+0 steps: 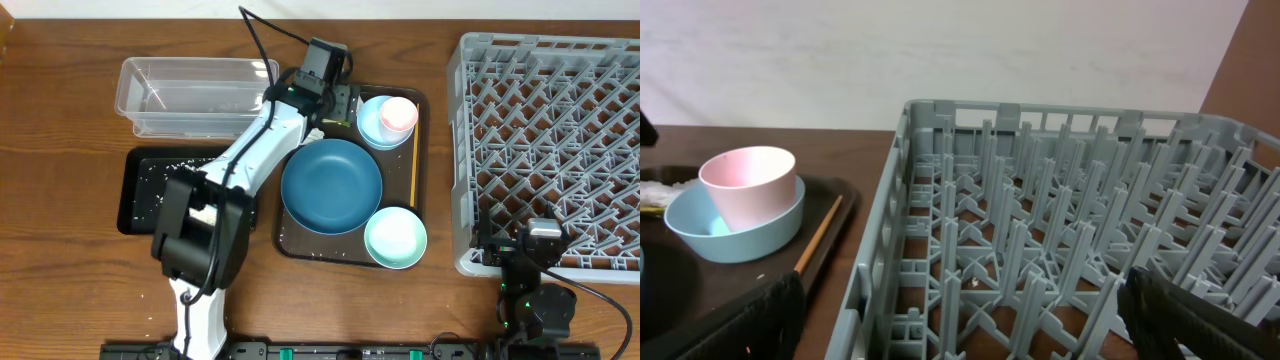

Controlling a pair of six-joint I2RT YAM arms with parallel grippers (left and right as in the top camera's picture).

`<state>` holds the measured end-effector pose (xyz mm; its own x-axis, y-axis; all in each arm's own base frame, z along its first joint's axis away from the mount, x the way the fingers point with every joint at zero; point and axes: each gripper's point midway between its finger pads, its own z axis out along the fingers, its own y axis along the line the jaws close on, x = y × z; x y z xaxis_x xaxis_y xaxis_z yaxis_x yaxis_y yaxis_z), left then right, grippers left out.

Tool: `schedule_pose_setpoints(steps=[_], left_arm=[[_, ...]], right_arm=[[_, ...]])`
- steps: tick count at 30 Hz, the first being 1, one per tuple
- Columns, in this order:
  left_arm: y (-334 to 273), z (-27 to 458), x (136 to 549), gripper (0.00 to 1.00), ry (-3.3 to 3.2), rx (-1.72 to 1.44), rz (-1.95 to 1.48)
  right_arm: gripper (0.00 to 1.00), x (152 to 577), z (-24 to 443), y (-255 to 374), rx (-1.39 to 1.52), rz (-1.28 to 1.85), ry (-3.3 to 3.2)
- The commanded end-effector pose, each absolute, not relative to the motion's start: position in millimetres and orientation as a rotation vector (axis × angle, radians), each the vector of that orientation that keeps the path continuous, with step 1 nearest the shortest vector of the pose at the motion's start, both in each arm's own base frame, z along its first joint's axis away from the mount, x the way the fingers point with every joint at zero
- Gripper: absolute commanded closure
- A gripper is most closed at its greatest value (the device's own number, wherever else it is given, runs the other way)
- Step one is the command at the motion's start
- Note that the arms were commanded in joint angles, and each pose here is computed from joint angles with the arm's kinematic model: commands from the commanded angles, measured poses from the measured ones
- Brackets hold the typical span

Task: Sort waste into correct bins and load items into the dishwasher rack
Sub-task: 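Grasp the tissue with the left gripper near the wrapper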

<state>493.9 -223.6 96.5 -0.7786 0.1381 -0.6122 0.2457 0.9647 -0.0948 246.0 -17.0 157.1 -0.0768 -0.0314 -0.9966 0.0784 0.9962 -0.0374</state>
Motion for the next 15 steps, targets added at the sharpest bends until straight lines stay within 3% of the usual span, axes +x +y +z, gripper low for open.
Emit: schedule_pose_setpoints(steps=[1,15], left_arm=[[-214,79,499,0.16,2.495,0.266,-0.145],[-226,34,488,0.16,2.591,0.316,-0.223]], right_arm=[[0.01,246,156,-19,0.038,-0.105,1.65],[0.01,246,156,-19,0.038,-0.105,1.65]])
